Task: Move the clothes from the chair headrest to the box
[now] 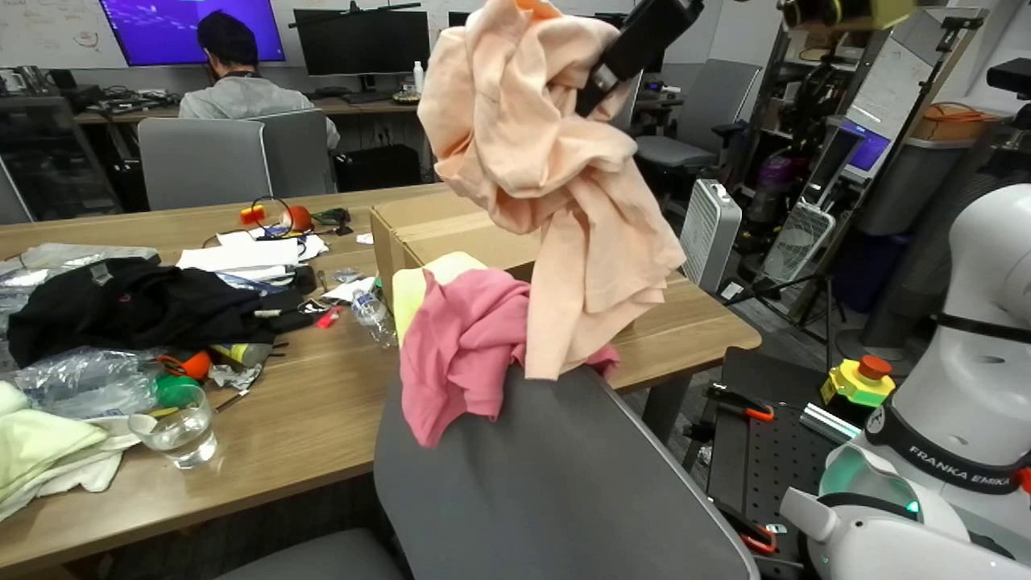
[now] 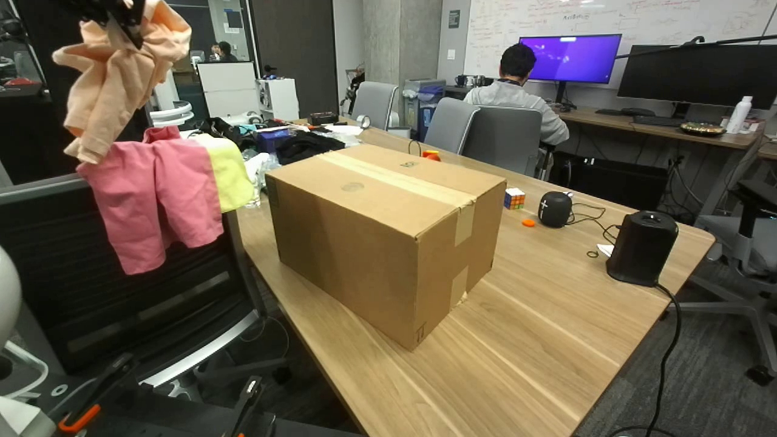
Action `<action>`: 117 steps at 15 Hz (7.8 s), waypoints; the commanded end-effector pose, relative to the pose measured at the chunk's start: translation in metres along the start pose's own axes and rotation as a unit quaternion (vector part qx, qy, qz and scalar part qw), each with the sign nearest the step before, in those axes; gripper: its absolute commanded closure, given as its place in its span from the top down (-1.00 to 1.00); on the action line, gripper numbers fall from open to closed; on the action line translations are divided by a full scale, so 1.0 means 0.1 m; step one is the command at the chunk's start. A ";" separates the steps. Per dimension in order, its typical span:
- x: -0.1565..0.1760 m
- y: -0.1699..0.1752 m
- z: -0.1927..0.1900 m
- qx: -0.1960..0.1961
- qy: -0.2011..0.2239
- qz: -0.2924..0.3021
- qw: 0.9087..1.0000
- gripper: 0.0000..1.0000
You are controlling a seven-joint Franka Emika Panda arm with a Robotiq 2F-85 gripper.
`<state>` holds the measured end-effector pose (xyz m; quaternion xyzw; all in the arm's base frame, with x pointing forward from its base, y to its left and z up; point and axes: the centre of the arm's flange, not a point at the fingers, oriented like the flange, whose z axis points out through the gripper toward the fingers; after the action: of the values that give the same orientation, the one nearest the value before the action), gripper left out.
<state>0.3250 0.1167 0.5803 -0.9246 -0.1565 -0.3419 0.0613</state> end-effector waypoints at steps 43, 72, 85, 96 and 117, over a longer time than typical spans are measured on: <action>-0.38 1.13 0.73 -0.209 -0.238 -0.185 0.930 1.00; -0.81 -0.67 1.06 -0.038 -0.132 -0.114 0.984 1.00; -1.04 -1.10 1.04 -0.029 -0.119 -0.098 0.988 1.00; -1.20 -1.07 1.30 -0.056 -0.128 -0.103 0.985 1.00; -1.15 -0.93 1.50 -0.083 -0.107 -0.093 0.986 -0.29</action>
<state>0.3201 0.2281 0.4085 -0.9417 -0.2244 -0.2431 -0.0620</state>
